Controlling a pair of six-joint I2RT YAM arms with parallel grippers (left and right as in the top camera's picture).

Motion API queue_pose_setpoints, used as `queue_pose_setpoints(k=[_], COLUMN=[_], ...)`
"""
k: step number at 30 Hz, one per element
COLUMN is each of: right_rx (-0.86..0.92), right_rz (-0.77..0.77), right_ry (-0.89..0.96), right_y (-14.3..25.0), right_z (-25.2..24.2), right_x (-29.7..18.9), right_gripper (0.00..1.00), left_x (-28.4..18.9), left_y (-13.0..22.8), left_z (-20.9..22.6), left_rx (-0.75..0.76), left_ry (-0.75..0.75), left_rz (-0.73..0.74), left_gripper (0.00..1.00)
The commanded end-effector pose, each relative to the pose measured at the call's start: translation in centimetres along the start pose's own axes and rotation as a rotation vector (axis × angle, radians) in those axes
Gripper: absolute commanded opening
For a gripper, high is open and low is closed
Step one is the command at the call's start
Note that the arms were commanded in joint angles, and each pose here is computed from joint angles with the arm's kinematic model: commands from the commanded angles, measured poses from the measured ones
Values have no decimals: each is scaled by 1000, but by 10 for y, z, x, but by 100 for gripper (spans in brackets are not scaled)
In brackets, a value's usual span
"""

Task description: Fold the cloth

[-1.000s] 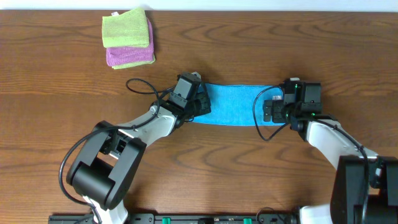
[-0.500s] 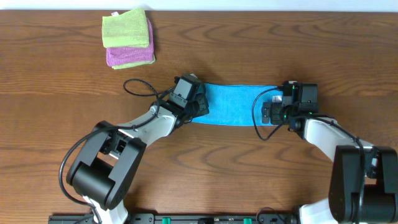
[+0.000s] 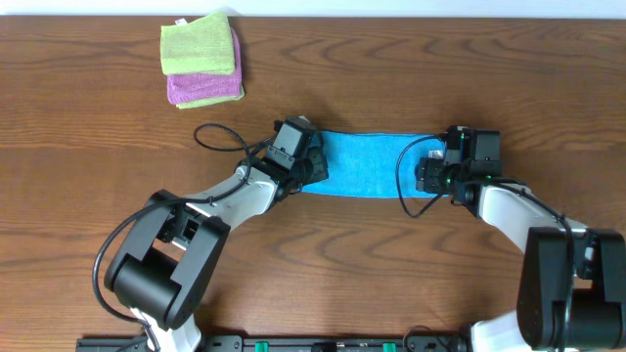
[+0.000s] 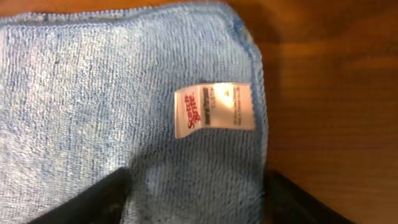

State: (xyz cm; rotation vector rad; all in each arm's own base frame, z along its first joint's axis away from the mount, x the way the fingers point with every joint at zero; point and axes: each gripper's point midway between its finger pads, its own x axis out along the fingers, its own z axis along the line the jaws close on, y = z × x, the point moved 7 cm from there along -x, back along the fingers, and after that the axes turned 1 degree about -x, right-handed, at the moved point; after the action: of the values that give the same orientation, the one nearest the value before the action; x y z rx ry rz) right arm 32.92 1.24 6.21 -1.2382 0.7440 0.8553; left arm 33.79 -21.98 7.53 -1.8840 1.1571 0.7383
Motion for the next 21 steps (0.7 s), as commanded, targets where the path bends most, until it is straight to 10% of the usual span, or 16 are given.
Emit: queue_pose_setpoints(k=[1,10,21], right_rx=[70,116,117], right_rz=[45,55,55], right_ry=[-35,-28,-25], right_y=[8,10,10], right_z=[1,0,0], right_x=[6,6,6], right_gripper=[58,24,17], left_x=[0,0,4], left_y=[-7,-7,-3], left_z=[-4,-3,11], left_rx=[2,1,-7], left_ry=[0,-13,-100], left_rz=[-22,-27,-21], left_gripper=[6,6,6])
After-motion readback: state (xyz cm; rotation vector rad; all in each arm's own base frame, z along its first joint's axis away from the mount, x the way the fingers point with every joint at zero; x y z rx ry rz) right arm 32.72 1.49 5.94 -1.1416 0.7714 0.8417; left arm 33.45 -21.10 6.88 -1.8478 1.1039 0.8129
